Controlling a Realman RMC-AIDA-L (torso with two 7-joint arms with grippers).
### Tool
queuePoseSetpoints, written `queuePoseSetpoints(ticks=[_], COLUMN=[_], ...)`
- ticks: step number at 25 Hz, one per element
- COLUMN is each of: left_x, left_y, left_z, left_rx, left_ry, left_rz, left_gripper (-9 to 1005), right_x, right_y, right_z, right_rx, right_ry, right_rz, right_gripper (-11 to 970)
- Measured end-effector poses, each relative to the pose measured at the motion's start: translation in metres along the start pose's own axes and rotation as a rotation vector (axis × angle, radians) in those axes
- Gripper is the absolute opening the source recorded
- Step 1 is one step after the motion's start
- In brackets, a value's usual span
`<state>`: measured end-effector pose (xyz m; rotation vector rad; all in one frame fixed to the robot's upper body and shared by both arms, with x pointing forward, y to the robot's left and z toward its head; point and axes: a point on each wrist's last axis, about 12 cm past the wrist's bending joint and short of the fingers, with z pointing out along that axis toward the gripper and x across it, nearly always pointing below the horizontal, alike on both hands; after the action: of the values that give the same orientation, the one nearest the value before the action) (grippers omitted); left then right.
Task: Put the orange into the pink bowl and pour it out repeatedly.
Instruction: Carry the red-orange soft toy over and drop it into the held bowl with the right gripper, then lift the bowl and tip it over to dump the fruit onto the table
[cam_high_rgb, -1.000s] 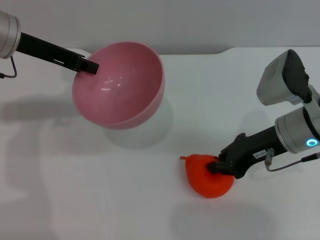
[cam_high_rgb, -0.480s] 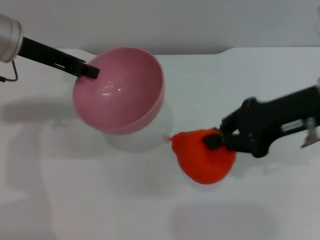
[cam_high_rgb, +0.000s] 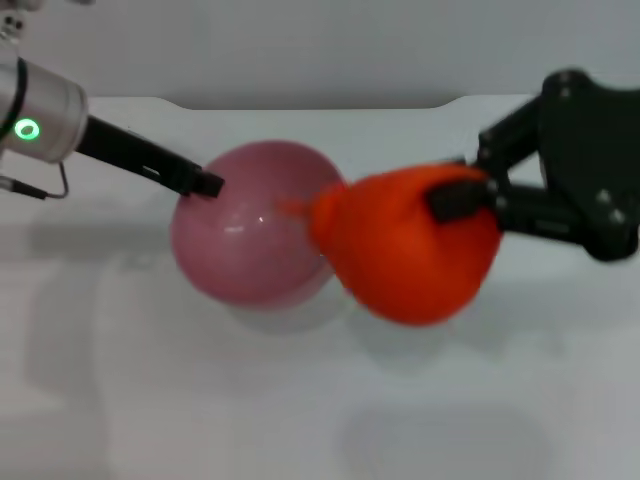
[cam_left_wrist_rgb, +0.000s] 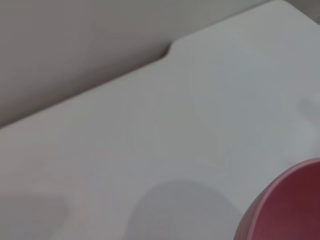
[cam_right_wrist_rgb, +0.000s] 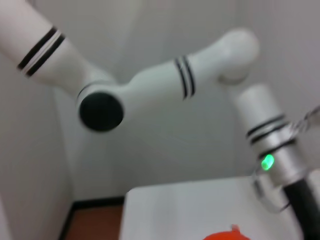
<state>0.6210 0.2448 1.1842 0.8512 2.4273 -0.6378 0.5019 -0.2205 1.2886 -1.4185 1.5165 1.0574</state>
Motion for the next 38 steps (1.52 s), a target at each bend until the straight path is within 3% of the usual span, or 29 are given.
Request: queuePoseSetpoints(ticks=[4,11,22,32,38], left_x=[0.001,-0.001,-0.009,-0.011,-0.023], left_y=[-0.013,-0.033,-0.049,-0.049,-0.044], left_z=[0.016,0.040,0.051,0.052,0.051], left_rx=[0.028,0.061,0.101,0.093,0.027], left_ry=[0.023,0.071,0.071,0.065,-0.065], left_rz=[0.035,0.105,0.161,0.170,0.179], left_gripper=[43,43,43,43,43], right_x=[0.005,0.044,0.062,0.066,0.092], right_y=[-0.013,-0.047,-0.060,-0.060,-0.053], right_z=[0.000,0.022,0.046,0.043,0.013], right_rx=[0.077,0.142,0.152,0.179,0.341], right_ry=[-0.053,-0.050,-0.035,-0.054,-0.340], right_rz=[0.002,0.125,0.184,0.190,0.117], right_gripper=[40,43,56,432,634])
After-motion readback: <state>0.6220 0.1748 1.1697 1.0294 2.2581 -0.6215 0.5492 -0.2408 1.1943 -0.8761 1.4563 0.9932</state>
